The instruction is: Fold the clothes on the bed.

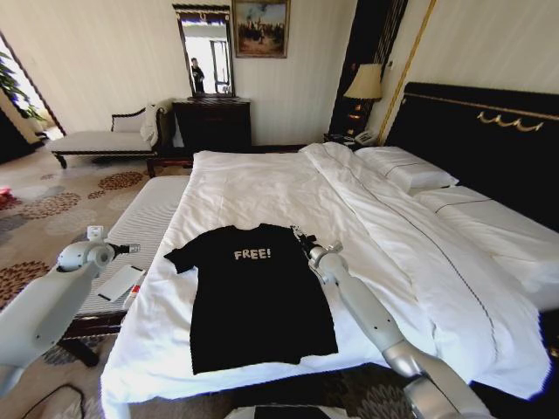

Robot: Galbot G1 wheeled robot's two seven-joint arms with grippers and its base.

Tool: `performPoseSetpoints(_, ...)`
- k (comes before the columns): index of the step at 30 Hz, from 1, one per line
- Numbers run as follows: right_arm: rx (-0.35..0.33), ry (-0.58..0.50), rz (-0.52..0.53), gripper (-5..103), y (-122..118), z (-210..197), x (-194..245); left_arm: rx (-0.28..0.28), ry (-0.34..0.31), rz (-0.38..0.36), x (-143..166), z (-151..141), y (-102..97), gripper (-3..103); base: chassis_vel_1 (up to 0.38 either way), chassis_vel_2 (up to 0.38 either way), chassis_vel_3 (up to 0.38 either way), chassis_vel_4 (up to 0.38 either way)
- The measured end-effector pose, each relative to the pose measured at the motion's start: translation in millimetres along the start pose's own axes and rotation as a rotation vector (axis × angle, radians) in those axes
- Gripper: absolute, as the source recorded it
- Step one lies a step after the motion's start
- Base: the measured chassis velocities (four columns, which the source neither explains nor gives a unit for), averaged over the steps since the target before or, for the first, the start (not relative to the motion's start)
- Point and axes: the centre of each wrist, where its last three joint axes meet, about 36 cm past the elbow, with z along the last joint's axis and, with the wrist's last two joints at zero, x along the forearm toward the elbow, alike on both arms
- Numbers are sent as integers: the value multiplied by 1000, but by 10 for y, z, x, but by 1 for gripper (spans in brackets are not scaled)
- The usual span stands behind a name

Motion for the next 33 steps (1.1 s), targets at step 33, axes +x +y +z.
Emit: performPoseSetpoints(33,64,65,122,100,-384,-742,192,-21,-13,0,33,38,-69,100,0,0,0,0)
